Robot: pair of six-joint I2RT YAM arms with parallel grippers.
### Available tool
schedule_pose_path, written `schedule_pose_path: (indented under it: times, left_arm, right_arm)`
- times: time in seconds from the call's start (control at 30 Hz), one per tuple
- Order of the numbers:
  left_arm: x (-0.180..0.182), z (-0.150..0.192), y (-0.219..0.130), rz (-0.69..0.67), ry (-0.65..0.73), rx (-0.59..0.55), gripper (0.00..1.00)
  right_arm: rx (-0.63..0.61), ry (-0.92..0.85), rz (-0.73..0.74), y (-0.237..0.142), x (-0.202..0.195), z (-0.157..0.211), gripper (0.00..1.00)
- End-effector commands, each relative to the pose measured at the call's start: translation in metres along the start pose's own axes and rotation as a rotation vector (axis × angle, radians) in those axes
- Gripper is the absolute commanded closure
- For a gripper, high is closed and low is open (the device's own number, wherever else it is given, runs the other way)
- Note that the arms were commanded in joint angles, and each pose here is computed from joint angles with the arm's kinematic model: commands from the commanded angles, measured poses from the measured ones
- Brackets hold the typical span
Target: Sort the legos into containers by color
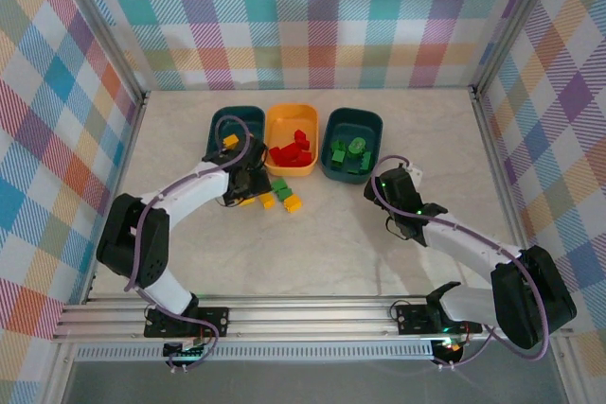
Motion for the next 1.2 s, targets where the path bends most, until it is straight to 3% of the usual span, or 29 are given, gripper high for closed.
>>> schedule_pose_path:
  times: [0.0,0.27,0.6,0.93,1.07,1.17]
  left_arm:
    - [0.007,-0.009,0.001,-0.039,-0.029,-0.067,0.22]
    - [0.009,-0.012,0.037,-0.087,-0.01,-0.003,0.27]
    - [0.019,-0.008,0.051,-0.121,-0.013,0.02,0.31]
    - [0.022,0.002,0.067,-0.134,0.003,0.054,0.44]
    - [0.022,0.0,0.057,-0.113,-0.008,0.038,0.56]
    - [0.013,-0.012,0.029,-0.037,-0.026,-0.01,0.6]
  right_arm:
    - [-0.011,0.005,-0.021,0.0,0.006,-0.006,0.17]
    - [-0.007,-0.003,-0.022,0.001,0.006,-0.006,0.17]
    - [0.011,-0.008,-0.02,0.006,0.008,-0.003,0.16]
    - [0.016,-0.014,-0.014,0.008,0.008,-0.002,0.17]
    - [0.016,-0.014,-0.014,0.008,0.009,-0.002,0.17]
    - [0.017,-0.015,-0.016,0.009,0.009,-0.002,0.17]
Point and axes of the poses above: each hand's point on the last joint's axis, 136 mm out from that joint toward the fingers, its own y axis out along the fingers, its own x axis along the line the jaws close on, z = x × y, the point moved 4 cm from there along -y, back along the fingers, and after that the axes turned 4 degrees about y, right-handed, at the moved point
